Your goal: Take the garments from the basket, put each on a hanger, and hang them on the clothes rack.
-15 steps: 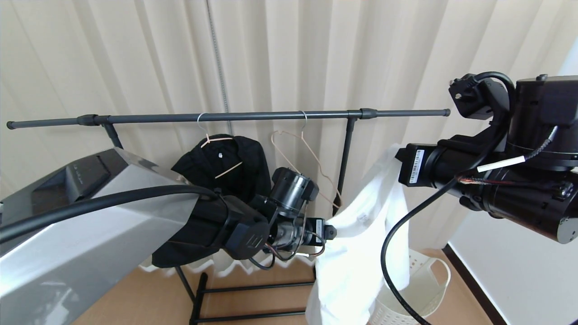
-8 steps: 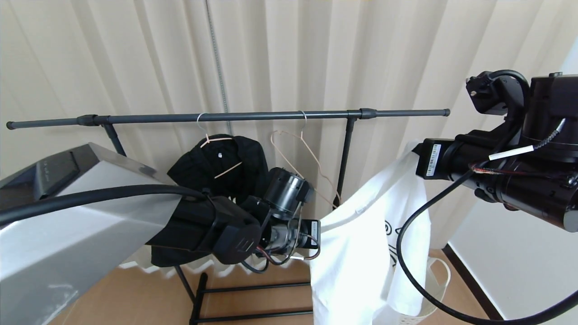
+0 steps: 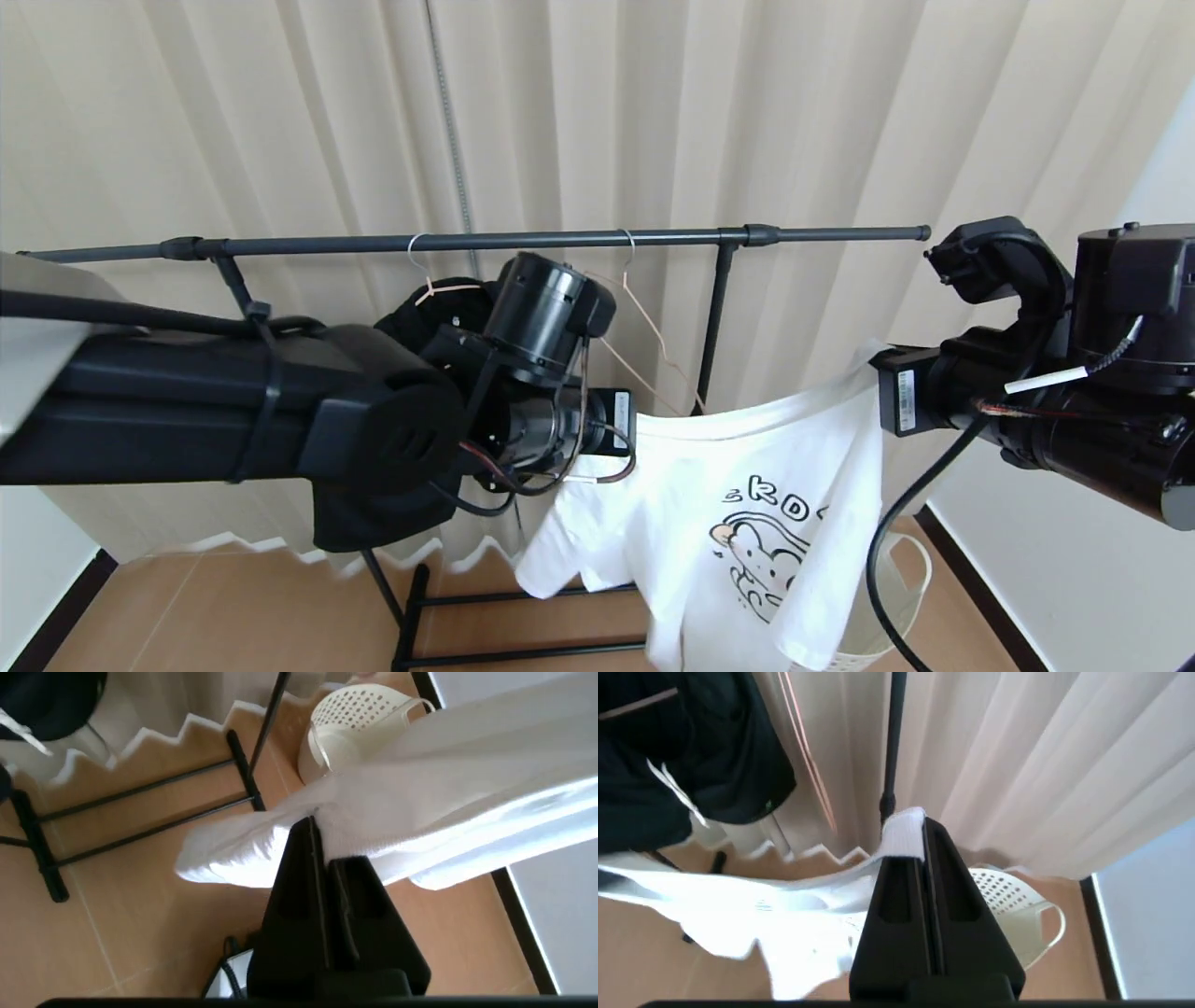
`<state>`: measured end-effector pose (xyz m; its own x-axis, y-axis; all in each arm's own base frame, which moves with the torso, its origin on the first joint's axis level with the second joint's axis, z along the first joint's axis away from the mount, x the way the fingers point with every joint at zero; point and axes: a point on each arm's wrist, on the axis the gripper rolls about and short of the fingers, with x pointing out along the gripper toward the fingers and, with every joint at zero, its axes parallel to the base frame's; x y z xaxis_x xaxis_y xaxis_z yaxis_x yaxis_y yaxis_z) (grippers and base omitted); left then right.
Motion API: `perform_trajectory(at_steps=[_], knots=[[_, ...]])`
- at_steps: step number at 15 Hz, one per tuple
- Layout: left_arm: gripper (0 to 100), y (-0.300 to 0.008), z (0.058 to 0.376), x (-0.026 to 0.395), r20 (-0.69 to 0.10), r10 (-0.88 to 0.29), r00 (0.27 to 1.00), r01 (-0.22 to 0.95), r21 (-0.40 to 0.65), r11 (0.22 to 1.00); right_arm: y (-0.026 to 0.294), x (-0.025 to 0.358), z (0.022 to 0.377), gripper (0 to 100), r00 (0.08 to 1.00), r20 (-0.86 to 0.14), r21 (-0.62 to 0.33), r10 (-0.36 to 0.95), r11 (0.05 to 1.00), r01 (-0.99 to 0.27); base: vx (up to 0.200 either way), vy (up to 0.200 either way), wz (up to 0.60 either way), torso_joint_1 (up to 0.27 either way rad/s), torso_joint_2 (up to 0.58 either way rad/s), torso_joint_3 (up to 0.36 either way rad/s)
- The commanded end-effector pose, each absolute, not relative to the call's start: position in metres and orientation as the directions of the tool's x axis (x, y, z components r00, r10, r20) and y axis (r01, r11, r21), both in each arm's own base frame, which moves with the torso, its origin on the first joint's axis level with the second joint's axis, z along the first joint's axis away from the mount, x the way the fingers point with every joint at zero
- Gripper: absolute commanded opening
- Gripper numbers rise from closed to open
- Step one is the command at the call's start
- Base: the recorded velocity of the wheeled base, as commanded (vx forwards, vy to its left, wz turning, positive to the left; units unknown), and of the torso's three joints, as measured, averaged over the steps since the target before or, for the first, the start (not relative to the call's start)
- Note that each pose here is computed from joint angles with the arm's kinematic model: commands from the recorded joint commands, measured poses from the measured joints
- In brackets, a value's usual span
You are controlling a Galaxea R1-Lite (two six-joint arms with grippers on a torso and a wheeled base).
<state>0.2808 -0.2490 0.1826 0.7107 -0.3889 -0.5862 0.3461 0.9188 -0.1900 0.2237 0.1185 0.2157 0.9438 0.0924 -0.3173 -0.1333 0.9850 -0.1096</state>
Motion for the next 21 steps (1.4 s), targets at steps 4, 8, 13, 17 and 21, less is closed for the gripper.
perform_trajectory(at_steps=[4, 8, 13, 17, 21], knots=[[0, -0.239, 0.228, 0.270, -0.485, -0.354, 0.800, 0.343, -0.115, 0.932, 0.122, 0.215, 0.201, 0, 0.926, -0.362, -0.168, 0.106, 0.970, -0.177, 0.000, 0.000, 0.00, 0.000, 0.00, 0.000], [0, -0.239, 0.234, 0.268, -0.464, -0.349, 0.814, 0.340, -0.105, 0.934, 0.123, 0.212, 0.202, 0, 0.927, -0.357, -0.170, 0.113, 0.968, -0.183, 0.000, 0.000, 0.00, 0.000, 0.00, 0.000], [0, -0.250, 0.250, 0.284, -0.415, -0.509, 0.754, 0.526, -0.081, 0.846, 0.151, 0.160, 0.179, 0, 0.853, -0.432, -0.291, 0.292, 0.850, -0.438, 0.000, 0.000, 0.00, 0.000, 0.00, 0.000], [0, -0.262, 0.253, 0.314, -0.371, -0.611, 0.699, 0.632, -0.080, 0.771, 0.189, 0.150, 0.171, 0, 0.795, -0.459, -0.204, 0.397, 0.823, -0.529, 0.000, 0.000, 0.00, 0.000, 0.00, 0.000], [0, -0.278, 0.261, 0.328, -0.308, -0.710, 0.634, 0.716, -0.114, 0.689, 0.238, 0.154, 0.166, 0, 0.775, -0.467, -0.039, 0.426, 0.866, -0.499, 0.000, 0.000, 0.00, 0.000, 0.00, 0.000]])
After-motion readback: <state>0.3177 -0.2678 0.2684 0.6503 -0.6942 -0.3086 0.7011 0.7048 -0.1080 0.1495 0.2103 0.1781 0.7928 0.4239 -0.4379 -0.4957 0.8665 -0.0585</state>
